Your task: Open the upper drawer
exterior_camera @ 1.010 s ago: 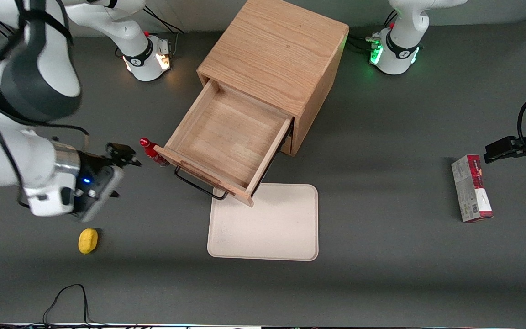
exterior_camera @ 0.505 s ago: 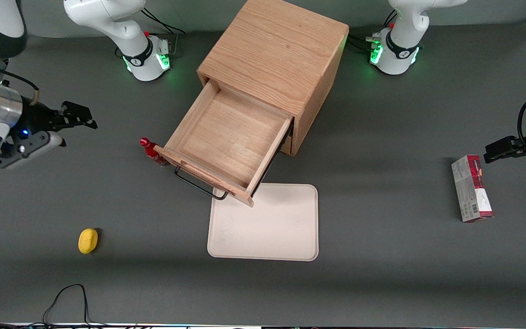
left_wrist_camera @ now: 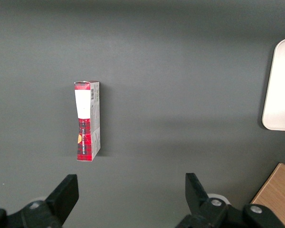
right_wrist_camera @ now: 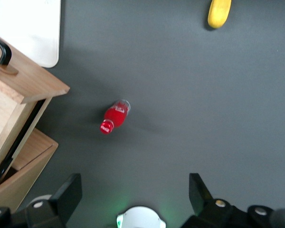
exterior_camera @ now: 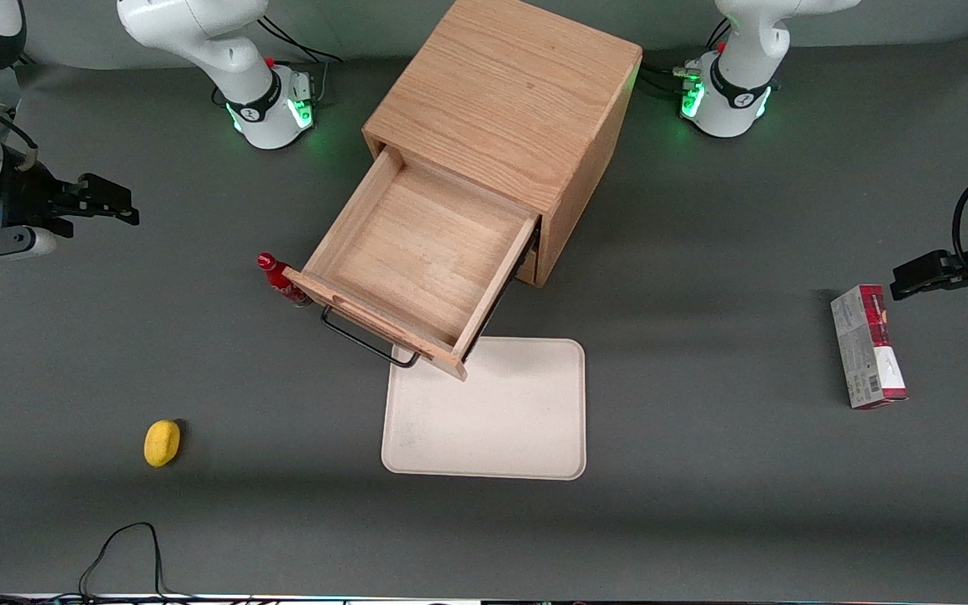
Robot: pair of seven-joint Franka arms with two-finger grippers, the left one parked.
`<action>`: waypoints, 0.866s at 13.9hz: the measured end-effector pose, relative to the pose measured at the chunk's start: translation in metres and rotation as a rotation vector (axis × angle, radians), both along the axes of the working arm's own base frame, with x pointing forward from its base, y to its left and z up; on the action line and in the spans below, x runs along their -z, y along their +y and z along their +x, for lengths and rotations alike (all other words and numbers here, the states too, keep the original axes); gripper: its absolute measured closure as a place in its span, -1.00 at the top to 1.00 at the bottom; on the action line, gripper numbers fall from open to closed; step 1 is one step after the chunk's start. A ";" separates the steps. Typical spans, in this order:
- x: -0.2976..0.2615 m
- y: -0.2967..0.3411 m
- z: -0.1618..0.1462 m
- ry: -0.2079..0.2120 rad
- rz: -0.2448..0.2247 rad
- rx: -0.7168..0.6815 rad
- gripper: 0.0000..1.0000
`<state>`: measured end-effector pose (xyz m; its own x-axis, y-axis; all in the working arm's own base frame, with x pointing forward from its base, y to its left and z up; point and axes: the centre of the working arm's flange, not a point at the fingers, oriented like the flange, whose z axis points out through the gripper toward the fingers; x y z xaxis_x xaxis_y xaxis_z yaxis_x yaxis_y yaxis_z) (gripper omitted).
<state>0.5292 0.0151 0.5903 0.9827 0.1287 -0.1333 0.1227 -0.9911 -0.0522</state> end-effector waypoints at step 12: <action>-0.025 0.023 0.017 -0.055 -0.011 -0.011 1.00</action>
